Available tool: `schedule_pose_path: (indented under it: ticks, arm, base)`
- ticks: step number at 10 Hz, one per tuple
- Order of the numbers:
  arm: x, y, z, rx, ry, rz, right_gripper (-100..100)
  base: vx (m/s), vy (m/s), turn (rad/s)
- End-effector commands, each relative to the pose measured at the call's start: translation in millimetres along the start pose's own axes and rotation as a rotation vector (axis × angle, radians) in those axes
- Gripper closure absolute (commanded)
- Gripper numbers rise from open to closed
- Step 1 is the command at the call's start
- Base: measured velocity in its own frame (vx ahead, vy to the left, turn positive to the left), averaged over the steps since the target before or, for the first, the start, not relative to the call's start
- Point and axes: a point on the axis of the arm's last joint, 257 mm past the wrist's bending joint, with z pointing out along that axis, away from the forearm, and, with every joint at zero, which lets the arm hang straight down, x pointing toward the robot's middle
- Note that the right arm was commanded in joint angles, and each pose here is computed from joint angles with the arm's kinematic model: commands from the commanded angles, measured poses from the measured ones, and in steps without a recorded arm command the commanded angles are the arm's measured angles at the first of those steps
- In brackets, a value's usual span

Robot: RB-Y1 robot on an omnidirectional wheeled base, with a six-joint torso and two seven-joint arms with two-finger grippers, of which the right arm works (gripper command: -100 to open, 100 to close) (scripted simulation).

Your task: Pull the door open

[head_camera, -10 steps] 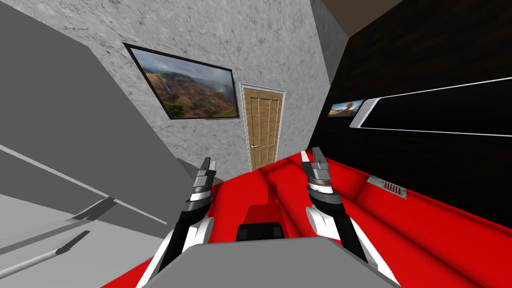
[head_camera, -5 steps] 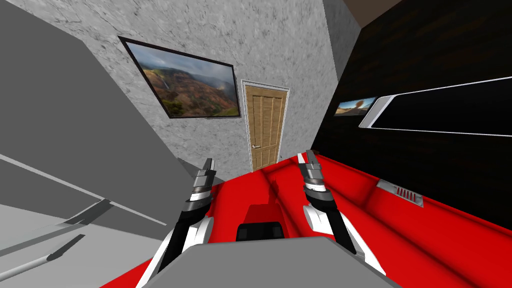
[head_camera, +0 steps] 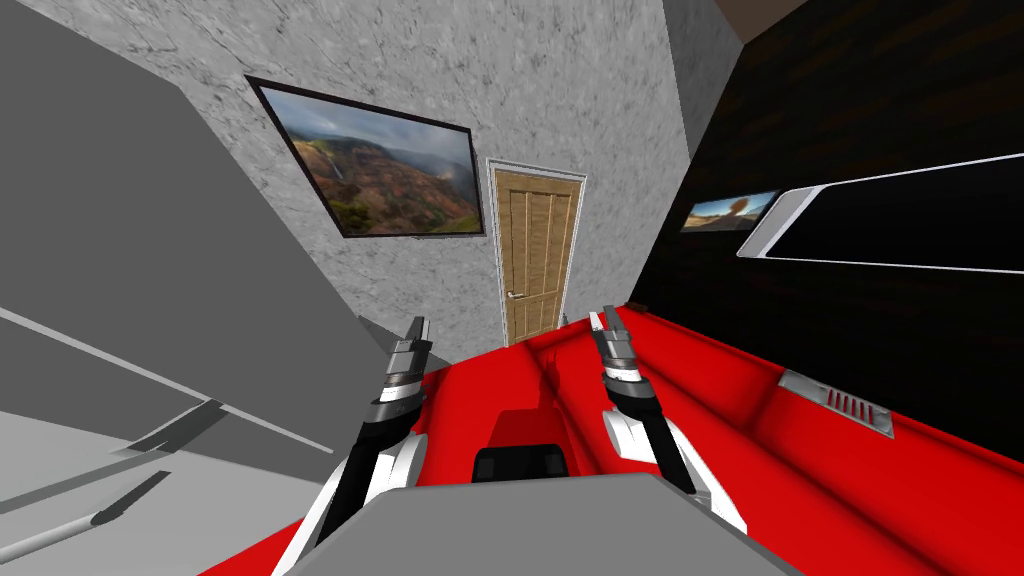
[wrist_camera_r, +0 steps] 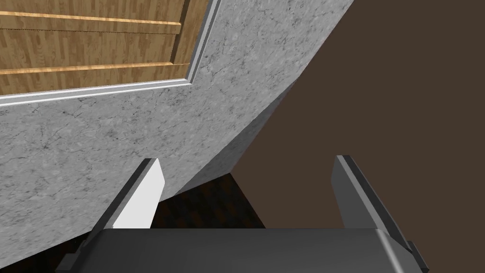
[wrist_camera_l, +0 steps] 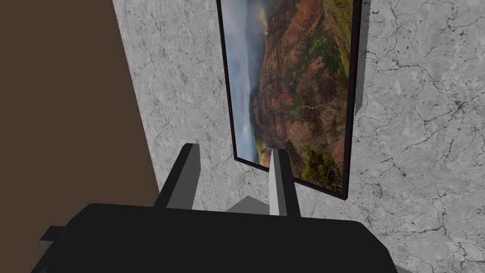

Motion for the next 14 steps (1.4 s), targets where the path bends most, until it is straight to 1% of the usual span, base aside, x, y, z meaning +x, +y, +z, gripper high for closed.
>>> schedule_pose_path:
  ticks: [1, 9, 10, 14]
  arm:
    - [1.0, -14.8, -1.0, 0.019, 0.006, 0.006, -100]
    - [10.0, -88.6, -17.6, 0.128, 0.034, 0.038, -100]
    - [10.1, -89.6, -18.2, 0.131, 0.034, 0.038, -100]
    - [13.8, -129.3, -30.0, 0.194, 0.044, 0.055, -100]
  base:
    - [0.096, 0.009, 0.069]
    - [0.095, 0.004, 0.076]
    - [0.069, -0.004, 0.027]
    - [0.083, 0.002, 0.078]
